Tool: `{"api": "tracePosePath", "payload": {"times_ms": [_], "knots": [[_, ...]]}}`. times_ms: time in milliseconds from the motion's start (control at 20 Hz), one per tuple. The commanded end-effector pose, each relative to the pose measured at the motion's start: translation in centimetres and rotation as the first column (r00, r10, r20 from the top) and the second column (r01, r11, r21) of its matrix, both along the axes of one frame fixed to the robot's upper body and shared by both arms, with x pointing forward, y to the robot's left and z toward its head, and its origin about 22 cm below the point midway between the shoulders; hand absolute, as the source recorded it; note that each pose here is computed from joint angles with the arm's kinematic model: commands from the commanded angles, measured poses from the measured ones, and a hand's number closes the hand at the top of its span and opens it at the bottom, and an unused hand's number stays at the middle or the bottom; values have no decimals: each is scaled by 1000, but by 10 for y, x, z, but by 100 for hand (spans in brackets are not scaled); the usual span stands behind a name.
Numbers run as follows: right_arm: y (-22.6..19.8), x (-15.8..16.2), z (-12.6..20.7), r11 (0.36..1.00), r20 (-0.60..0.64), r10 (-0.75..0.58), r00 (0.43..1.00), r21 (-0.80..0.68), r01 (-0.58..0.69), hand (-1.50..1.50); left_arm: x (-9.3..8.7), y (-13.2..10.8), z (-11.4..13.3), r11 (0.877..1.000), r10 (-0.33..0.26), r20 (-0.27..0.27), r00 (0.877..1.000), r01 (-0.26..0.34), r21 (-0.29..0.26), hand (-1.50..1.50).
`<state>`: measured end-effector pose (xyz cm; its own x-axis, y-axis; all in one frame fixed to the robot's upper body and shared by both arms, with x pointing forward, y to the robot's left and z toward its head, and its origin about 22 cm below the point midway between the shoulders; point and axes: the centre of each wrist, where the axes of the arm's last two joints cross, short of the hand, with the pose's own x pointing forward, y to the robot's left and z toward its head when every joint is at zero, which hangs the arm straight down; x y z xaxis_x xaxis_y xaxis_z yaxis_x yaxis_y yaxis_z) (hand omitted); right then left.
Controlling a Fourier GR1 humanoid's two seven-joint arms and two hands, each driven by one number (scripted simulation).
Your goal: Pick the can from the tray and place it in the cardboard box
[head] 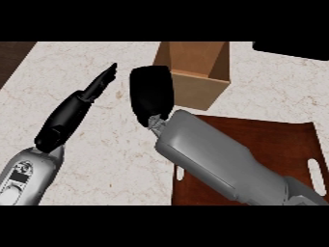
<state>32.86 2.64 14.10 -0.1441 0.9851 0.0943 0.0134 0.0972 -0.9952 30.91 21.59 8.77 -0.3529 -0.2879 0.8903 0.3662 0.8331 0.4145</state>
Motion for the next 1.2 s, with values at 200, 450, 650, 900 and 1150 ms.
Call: {"api": "tracePosePath", "payload": {"times_ms": [200,450,650,900,1150], "knots": [[33,15,58,994,224,-81,971,86,63,150,10,0,-1,1000,-2,-11,1000,2,1,0],[35,29,89,924,259,-316,913,304,234,150,9,6,-11,999,49,-26,998,-48,11,0],[31,45,93,882,278,-421,863,348,319,150,8,11,-11,997,73,-14,997,-73,-3,0],[23,64,102,831,271,-506,819,407,379,150,2,23,-12,996,94,-24,995,-94,8,0],[7,87,88,847,256,-519,816,283,450,150,4,38,-18,990,139,-29,990,-139,7,0]]}}
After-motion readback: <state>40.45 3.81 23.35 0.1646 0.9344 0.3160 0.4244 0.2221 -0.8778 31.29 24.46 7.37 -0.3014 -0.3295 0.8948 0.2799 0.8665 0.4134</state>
